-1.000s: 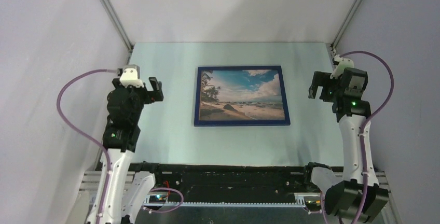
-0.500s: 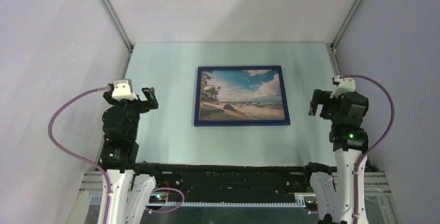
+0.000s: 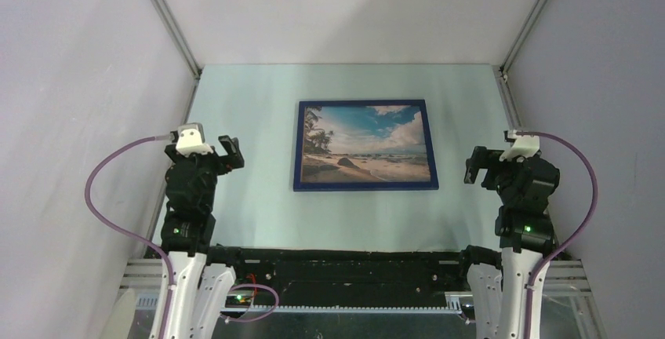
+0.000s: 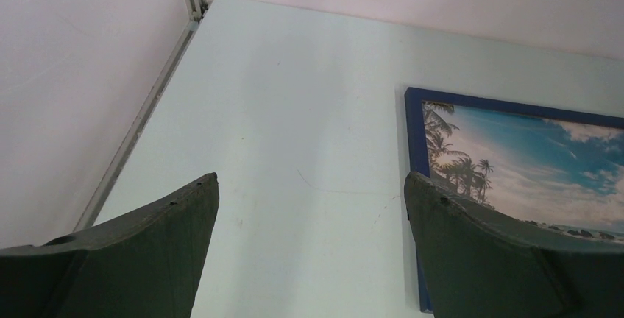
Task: Put the photo into the frame
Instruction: Reset both arms
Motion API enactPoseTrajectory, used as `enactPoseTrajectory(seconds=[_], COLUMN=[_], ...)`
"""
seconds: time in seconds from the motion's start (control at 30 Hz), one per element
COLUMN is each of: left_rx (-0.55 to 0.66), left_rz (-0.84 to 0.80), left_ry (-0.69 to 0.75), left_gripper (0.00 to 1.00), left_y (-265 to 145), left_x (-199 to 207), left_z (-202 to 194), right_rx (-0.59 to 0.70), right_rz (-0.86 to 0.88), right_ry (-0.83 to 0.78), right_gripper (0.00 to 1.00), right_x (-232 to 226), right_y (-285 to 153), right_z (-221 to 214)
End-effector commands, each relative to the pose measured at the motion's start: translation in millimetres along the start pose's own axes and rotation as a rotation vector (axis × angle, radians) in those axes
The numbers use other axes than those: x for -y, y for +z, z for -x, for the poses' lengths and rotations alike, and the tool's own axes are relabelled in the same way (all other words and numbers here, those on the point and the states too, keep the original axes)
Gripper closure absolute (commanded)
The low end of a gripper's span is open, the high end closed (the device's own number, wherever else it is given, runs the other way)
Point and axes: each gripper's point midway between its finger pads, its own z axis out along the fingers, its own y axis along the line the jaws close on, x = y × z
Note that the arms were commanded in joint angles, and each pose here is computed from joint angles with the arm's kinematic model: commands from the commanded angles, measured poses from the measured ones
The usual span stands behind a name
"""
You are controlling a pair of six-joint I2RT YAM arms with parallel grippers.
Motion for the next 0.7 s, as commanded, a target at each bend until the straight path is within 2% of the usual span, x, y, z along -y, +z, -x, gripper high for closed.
enactPoseTrajectory(seconds=[0.0,0.27,0.47,0.67], left_rx=[0.105,0.127,0.095,0.163], left_rz=[0.038,0.044,0.062,0.070], left_ry=[-0.033,-0.010,-0.044,-0.037], left_gripper=[0.00,0.00,0.00,0.00], left_y=[0.4,5.8,11.5,7.0], left_x=[-6.4,-5.8,-9.0,-13.1], left_z=[24.0,45.1,20.5,18.5], right_rx=[0.063,0.037,0.077,0.102], right_rz=[-0.008,-0.035,-0.035,-0.020], right_ry=[-0.009,-0.032,-0.038,-0.020], right_gripper=[0.01,0.01,0.01,0.00], right_x=[0.8,7.5,6.7,4.2], right_y=[-5.0,-3.3,-10.2,-15.7], right_z=[13.4,8.4,14.8,18.1])
